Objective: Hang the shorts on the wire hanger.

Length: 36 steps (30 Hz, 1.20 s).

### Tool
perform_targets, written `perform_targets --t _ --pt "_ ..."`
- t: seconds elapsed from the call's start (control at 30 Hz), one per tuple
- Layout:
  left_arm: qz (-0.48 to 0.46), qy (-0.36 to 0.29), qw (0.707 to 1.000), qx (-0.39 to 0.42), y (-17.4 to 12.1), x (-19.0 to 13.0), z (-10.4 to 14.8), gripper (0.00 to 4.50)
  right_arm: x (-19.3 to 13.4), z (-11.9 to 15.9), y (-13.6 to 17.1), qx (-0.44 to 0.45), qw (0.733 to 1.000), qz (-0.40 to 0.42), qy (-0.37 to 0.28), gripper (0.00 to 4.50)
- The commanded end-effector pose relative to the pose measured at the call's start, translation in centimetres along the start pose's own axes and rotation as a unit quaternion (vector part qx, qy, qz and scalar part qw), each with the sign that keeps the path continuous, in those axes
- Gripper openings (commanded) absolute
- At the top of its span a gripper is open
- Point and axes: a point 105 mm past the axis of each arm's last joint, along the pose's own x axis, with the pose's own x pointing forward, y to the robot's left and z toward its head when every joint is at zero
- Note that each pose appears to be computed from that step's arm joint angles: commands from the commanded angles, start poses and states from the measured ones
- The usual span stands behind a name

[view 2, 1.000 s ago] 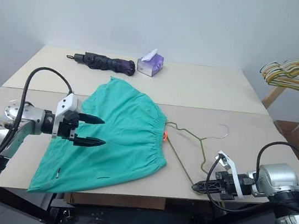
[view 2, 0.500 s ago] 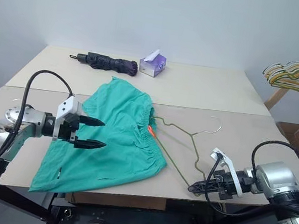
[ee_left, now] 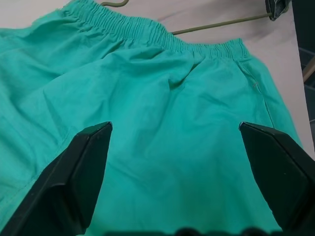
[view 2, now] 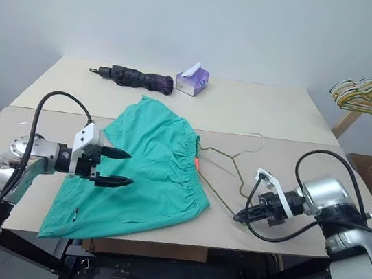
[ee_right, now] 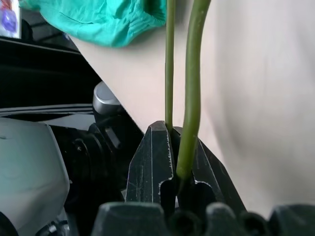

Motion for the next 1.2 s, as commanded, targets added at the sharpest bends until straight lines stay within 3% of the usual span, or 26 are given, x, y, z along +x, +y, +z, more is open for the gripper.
perform_targets --t 0.03,0.3,0.63,0.8,1.0,1.1,1.2 --pt "0.001 -0.013 0.999 0.03 0.0 0.3 1.3 4.47 -0.2 2.5 0.3 -0.023 1.0 0.01 -0.001 0.0" --pt "0.01 -0.011 0.999 0.03 0.0 0.3 1.0 4.47 0.3 4.3 -1.2 -0.033 0.999 -0.032 0.013 0.0" --pt "0.014 -0.016 0.999 0.029 -0.1 0.3 1.1 4.47 -0.5 7.5 -0.8 -0.051 0.996 -0.042 -0.064 0.0" --pt "0.013 -0.035 0.999 0.034 0.1 -0.6 2.0 4.47 -0.2 9.4 0.2 -0.232 0.967 -0.05 -0.092 0.0" --pt "-0.015 -0.139 0.989 0.053 0.5 -4.9 7.7 4.47 1.5 10.0 2.5 -0.374 0.918 -0.034 -0.13 0.0" --pt "-0.006 -0.201 0.975 0.09 1.6 -8.3 12.2 4.47 3.1 9.9 3.3 -0.455 0.879 -0.05 -0.133 0.0" --pt "0.018 -0.202 0.972 0.117 3.1 -9.8 14.1 4.47 4.2 10.0 3.9 -0.496 0.856 -0.065 -0.129 0.0"
